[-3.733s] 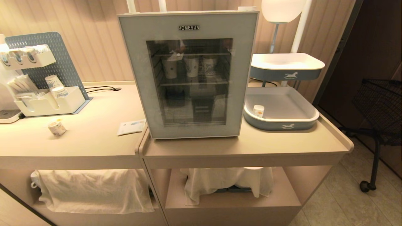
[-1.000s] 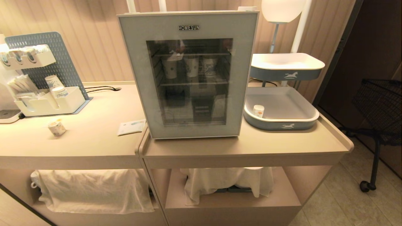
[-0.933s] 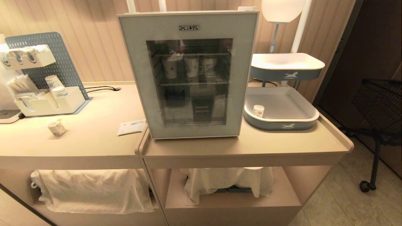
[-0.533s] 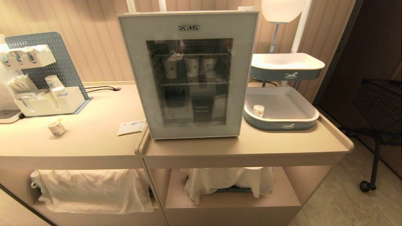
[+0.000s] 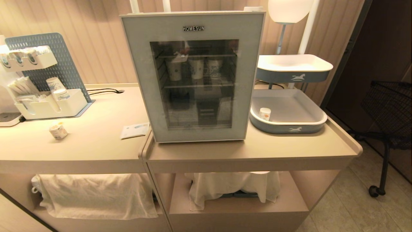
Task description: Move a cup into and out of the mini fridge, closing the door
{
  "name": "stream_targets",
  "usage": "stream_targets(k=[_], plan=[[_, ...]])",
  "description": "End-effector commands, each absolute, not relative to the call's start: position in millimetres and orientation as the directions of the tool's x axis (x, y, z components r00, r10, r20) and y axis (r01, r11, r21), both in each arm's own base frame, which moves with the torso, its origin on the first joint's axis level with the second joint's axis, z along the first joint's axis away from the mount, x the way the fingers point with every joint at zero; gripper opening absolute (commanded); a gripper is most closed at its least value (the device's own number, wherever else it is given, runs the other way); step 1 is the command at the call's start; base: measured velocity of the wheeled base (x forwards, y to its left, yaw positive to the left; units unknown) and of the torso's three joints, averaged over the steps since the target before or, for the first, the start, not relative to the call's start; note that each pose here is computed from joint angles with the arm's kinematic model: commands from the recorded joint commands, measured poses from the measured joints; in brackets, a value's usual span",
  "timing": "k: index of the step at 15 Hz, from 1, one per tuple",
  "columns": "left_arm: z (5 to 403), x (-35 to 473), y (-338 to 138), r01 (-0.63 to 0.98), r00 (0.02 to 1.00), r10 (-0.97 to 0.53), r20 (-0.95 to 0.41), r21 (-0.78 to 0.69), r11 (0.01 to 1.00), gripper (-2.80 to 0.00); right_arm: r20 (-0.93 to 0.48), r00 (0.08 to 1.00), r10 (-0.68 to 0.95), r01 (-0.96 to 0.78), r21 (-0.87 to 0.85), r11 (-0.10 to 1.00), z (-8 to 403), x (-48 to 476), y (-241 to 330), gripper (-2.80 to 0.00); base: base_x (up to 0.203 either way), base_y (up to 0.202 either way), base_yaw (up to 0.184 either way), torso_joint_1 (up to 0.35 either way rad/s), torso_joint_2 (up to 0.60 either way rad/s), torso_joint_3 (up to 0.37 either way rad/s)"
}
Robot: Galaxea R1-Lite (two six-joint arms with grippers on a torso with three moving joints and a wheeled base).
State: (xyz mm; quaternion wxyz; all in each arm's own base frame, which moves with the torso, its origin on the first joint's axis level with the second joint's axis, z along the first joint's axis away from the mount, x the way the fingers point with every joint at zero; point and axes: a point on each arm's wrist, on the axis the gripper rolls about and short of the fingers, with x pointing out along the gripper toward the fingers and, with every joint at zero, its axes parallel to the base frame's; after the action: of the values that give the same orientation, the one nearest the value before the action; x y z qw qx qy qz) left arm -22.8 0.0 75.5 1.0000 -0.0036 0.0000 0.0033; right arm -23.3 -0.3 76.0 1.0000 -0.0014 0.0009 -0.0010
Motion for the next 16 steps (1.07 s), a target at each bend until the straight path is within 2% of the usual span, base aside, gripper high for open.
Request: stream_targets(k=[1, 16], plan=[[75.1, -22.7, 0.0, -0.008, 1.0, 0.008, -0.002, -0.008, 1.0, -2.8, -0.003, 1.0, -0.002, 0.002, -0.003, 1.0, 76.0, -23.1, -0.3, -2.8, 0.0, 0.0, 0.0, 0.0, 0.0, 0.0], [75.1, -22.7, 0.0, -0.008, 1.0, 0.008, -0.002, -0.008, 1.0, -2.8, -0.003, 1.0, -0.002, 0.002, -0.003, 1.0, 76.0, -23.1, -0.3, -2.8, 0.0, 0.0, 0.0, 0.0, 0.0, 0.0]])
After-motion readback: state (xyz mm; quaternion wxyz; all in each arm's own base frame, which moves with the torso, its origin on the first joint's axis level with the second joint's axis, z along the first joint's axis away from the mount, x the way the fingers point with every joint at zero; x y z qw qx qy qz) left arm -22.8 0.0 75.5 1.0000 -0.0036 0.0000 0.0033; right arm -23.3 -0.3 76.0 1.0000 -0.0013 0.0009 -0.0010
